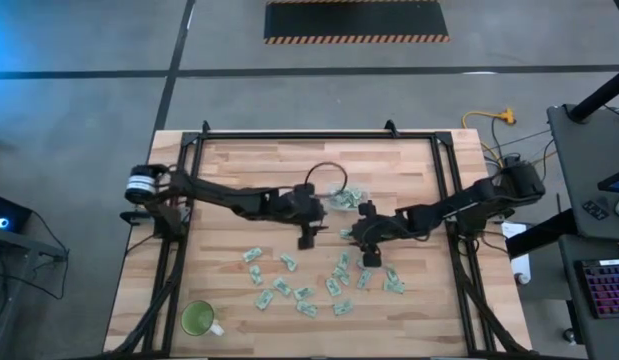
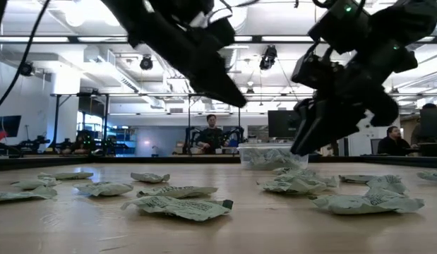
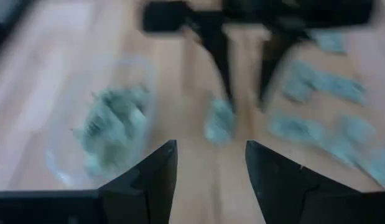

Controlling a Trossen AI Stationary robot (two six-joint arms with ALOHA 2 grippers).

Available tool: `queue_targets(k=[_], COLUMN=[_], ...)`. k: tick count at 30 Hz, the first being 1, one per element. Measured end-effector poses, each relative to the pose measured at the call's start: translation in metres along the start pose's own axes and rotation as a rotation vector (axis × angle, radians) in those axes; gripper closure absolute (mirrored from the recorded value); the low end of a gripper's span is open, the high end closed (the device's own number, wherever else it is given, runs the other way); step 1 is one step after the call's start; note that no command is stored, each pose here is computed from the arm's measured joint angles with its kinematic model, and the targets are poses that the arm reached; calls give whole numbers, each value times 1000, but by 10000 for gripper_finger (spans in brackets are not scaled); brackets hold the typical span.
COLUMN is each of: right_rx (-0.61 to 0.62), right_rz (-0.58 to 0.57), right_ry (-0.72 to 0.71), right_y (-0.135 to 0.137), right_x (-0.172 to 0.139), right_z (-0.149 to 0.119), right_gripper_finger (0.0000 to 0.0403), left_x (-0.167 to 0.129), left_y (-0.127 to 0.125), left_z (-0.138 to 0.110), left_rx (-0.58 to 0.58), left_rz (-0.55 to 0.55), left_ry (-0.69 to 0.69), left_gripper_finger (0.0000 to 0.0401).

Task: Pick and place Stevia / Truvia into bins
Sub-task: Put the stevia packet into the transparent bin

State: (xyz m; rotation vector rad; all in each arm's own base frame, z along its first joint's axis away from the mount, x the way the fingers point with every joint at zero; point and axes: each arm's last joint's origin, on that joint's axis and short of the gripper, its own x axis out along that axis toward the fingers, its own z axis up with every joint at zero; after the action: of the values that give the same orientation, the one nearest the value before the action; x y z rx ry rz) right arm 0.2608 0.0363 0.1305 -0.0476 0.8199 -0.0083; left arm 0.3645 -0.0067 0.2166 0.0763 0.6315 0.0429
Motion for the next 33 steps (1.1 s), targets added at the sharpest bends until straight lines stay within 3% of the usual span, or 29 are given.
queue_targets(k=[8, 15, 24, 33], right_rx=[14, 15, 35, 18], right_rz=[-15, -72, -93, -88], right_ry=[52, 93, 132, 142], right_y=[0, -2, -3, -4], right_x=[7, 9, 16, 9], right_z=[-7, -12, -17, -16], right_gripper_finger=[288, 297, 318, 387], left_x=[-32, -55, -72, -71], left_y=[-35, -57, -56, -57], left_z=[-14, -26, -36, -35], left_rx=[-17, -59, -53, -51], left_rz=[-84, -93, 40, 45], left_ry=[76, 41, 10, 2], left_gripper_finger=[228, 228, 228, 228])
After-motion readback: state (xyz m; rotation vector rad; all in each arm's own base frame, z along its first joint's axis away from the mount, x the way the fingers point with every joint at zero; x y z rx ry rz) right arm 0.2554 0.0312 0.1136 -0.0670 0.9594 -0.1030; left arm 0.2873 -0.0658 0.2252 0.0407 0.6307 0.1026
